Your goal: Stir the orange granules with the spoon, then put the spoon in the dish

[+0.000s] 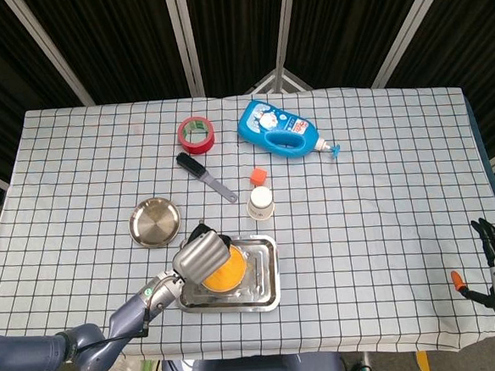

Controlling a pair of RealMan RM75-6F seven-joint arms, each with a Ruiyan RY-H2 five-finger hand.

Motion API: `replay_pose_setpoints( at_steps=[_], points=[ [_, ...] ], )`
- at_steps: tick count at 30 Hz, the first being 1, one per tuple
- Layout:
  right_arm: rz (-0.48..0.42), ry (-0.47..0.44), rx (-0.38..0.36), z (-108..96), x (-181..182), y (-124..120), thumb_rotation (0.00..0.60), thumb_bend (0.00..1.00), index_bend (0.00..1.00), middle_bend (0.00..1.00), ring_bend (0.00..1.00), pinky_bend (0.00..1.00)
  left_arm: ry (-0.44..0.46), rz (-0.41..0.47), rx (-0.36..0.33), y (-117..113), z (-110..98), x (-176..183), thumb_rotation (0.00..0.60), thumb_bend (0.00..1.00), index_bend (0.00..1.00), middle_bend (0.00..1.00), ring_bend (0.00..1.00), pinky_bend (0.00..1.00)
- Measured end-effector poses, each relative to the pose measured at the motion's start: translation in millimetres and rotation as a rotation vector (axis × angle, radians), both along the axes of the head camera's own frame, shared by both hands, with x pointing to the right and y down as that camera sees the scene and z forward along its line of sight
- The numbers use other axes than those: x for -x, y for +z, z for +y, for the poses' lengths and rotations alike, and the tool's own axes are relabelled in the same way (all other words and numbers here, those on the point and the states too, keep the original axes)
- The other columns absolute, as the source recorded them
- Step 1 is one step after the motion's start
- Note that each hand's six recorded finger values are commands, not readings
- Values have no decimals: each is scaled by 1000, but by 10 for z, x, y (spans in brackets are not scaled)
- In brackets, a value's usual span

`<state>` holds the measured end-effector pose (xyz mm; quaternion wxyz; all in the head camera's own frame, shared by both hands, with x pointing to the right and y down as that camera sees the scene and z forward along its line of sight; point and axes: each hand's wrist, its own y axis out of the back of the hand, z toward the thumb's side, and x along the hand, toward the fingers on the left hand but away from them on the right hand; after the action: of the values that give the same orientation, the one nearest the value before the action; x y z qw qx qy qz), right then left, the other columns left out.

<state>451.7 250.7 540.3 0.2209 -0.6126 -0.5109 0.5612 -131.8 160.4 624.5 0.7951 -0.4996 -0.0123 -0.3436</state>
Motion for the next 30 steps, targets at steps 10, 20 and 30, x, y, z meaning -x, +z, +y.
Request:
replay_pose_setpoints(
  at_steps=[10, 20, 30],
  points=[
    [-3, 1, -2, -2, -2, -6, 600, 393, 0, 0, 0, 0, 42, -43, -24, 28, 33, -5, 600, 625, 819, 1000, 1000, 1000],
    [-5, 3, -3, -3, -9, -7, 600, 393, 0, 0, 0, 0, 101, -129, -69, 147, 32, 0, 600, 625, 819, 1000, 1000, 1000],
    [-7, 4, -2, -1, -6, -9, 600, 393, 0, 0, 0, 0, 130, -142, -54, 236, 132, -91, 600, 625, 819, 1000, 1000, 1000]
  ],
)
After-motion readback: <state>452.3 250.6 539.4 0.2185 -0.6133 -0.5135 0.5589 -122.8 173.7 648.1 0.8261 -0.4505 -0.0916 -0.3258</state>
